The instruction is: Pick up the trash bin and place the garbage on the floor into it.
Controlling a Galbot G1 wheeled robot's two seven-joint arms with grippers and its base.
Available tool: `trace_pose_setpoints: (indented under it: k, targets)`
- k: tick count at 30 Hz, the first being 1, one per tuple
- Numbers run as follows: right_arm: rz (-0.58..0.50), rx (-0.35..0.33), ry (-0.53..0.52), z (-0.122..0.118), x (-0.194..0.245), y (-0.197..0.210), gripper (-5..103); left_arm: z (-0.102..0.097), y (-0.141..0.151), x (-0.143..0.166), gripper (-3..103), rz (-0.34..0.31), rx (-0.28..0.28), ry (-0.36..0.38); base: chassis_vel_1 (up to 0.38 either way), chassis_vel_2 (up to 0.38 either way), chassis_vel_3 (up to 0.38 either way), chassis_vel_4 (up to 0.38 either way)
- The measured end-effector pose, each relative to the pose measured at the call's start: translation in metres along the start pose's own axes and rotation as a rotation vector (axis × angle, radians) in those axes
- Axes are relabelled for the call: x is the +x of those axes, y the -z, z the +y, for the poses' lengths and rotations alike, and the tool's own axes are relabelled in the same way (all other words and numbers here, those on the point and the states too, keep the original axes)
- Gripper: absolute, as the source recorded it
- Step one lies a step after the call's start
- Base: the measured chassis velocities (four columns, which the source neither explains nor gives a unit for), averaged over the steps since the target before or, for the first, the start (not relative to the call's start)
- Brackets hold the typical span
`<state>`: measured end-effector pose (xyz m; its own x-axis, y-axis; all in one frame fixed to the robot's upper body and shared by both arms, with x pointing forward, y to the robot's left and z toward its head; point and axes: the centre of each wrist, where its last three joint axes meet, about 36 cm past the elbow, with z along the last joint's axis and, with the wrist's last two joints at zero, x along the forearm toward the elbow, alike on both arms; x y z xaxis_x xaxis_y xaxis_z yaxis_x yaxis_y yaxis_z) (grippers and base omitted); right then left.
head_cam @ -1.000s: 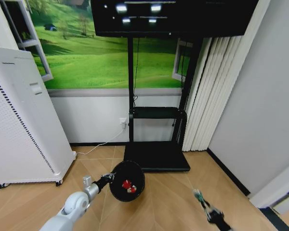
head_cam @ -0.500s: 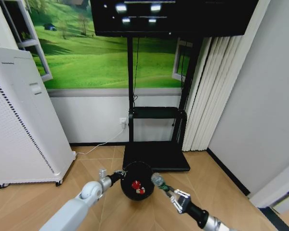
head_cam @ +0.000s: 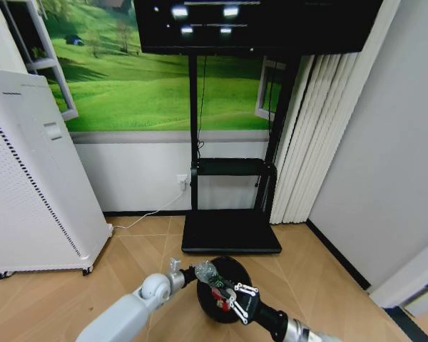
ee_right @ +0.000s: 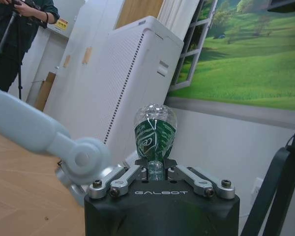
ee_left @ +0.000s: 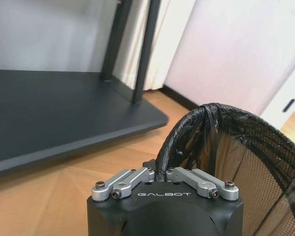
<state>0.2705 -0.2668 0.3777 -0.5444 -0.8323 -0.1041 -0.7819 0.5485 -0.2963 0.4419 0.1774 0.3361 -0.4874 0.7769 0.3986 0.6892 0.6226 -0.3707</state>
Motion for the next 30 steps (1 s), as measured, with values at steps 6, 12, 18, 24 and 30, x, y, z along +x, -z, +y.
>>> trace_pose_setpoints:
  k: [6, 12, 18, 24, 30]
  targets:
    - [0.036, -0.016, -0.041, -0.008, 0.002, -0.019, 14, -0.016, 0.006, 0.019, 4, -0.013, 0.014, -0.021, 0.0, 0.0, 0.0, 0.0]
    - [0.052, -0.016, -0.072, -0.02, 0.008, -0.02, 22, -0.014, 0.007, 0.037, 4, -0.033, 0.023, 0.006, 0.0, 0.0, 0.0, 0.0]
    - [0.057, -0.027, -0.094, -0.019, 0.019, -0.02, 50, -0.017, 0.003, 0.041, 4, -0.043, 0.041, 0.014, 0.0, 0.0, 0.0, 0.0]
    - [0.048, -0.029, -0.103, -0.012, 0.024, -0.017, 66, -0.02, 0.001, 0.04, 4, -0.05, 0.055, 0.013, 0.0, 0.0, 0.0, 0.0]
    - [0.042, -0.061, -0.243, -0.011, 0.027, -0.018, 93, -0.02, 0.011, 0.049, 4, -0.125, 0.11, 0.088, 0.0, 0.0, 0.0, 0.0]
